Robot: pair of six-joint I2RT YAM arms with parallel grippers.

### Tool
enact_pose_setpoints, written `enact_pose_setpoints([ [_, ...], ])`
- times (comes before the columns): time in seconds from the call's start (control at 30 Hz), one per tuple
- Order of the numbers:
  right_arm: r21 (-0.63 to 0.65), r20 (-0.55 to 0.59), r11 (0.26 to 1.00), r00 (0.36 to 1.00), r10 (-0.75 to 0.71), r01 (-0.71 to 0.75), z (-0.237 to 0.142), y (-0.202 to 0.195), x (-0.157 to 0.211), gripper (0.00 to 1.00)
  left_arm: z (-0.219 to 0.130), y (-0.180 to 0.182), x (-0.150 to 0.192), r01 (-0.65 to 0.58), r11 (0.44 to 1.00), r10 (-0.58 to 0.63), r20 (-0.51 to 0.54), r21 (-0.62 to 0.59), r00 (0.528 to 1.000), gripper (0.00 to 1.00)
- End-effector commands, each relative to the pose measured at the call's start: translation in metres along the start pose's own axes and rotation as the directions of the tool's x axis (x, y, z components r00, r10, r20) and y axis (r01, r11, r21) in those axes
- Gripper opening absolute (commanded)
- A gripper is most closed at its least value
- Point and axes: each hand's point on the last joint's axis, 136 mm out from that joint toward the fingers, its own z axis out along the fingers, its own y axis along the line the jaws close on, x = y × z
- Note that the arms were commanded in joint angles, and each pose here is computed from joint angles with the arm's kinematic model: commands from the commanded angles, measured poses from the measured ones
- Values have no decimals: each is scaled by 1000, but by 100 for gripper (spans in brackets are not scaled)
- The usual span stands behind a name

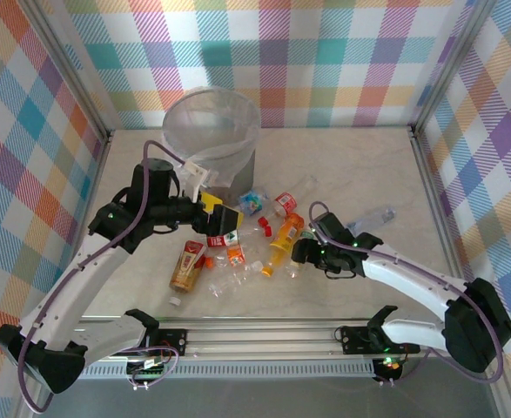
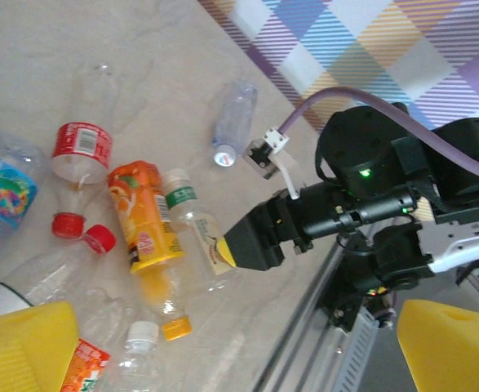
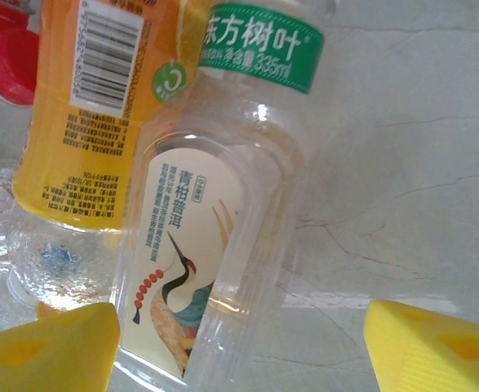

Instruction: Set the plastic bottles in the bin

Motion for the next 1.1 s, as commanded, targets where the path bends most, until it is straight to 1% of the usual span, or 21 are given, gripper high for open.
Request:
enact_pose_setpoints([
  [0.0, -35, -19, 999, 1000, 6, -7, 7, 9, 4, 79, -4, 1, -7, -59, 997, 61, 48, -42, 997, 100],
  [0.1, -31, -36, 999, 999, 2, -3, 12, 9, 6, 80, -3, -1, -5, -97, 994, 100, 59, -45, 993, 100],
  [0.3, -11, -56, 1000, 998, 3, -3, 22, 6, 11, 81, -1, -6, -2, -128, 991, 131, 60, -48, 990, 100],
  [0.37, -11, -63, 1000, 998, -3, 2, 26, 6, 11, 84, 0, -6, -2, -129, 990, 132, 56, -50, 990, 100],
  [0.43, -4, -71, 1000, 997, -5, 5, 30, 7, 11, 84, 3, -6, -1, -127, 991, 129, 48, -47, 990, 100],
  [0.77, 89, -89, 996, 996, 9, -1, 43, -9, 14, 84, 16, -6, 0, -108, 994, 109, 20, -25, 994, 100],
  [0.87, 94, -90, 996, 996, 9, 0, 44, -11, 15, 81, 22, -6, 0, -102, 995, 102, 8, -21, 995, 100],
  [0.97, 98, -85, 995, 996, -1, 9, 42, -13, 15, 75, 25, -7, 0, -102, 995, 102, 3, -17, 995, 100],
  [1.07, 101, -71, 994, 997, -23, 30, 36, -15, 14, 68, 30, -8, -1, -99, 995, 99, -3, -7, 995, 100],
])
